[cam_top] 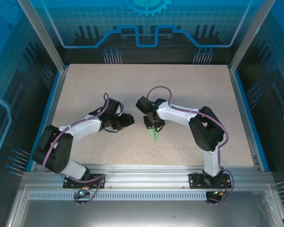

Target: Fold a paper plane with a square sheet of paper (pick it up from the middle)

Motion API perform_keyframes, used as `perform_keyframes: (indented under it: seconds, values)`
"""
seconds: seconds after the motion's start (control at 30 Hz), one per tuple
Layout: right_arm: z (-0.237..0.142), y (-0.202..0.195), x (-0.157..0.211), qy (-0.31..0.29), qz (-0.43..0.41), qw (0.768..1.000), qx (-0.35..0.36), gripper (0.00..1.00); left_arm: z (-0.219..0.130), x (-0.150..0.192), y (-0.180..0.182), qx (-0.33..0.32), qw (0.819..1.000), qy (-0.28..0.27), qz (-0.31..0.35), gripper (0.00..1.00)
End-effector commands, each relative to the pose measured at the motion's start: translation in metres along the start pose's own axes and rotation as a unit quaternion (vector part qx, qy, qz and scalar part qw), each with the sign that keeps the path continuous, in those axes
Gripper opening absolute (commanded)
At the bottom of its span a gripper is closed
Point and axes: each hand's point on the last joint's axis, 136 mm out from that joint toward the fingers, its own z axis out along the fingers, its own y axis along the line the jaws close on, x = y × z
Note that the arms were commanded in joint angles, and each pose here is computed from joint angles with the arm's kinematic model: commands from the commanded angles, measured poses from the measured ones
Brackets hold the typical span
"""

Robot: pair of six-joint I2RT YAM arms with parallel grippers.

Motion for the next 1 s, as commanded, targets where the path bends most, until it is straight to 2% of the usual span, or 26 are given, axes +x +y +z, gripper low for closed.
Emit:
perform_keyframes:
  seconds: [0.0, 0.4, 0.67, 0.83, 0.97]
  values:
    - [0.002, 0.004, 0.005, 0.017, -0.006, 1.000, 0.004, 0.22, -0.005, -0.006, -0.003, 0.004, 1.000, -0.012, 0.001, 0.46]
    - [0.022, 0.008, 0.014, 0.044, -0.007, 0.999, 0.005, 0.24, -0.005, -0.007, -0.005, 0.005, 1.000, -0.012, 0.002, 0.46]
    - [0.039, 0.007, 0.022, 0.061, 0.004, 0.998, 0.015, 0.20, -0.006, -0.007, -0.005, 0.004, 1.000, -0.012, 0.003, 0.46]
    - [0.033, 0.005, 0.018, 0.054, 0.006, 0.998, 0.022, 0.21, -0.008, -0.008, -0.004, 0.001, 1.000, -0.017, 0.005, 0.45]
    - [0.010, 0.008, 0.007, 0.025, 0.003, 1.000, 0.009, 0.26, -0.016, -0.012, -0.005, -0.008, 0.999, -0.033, 0.017, 0.46]
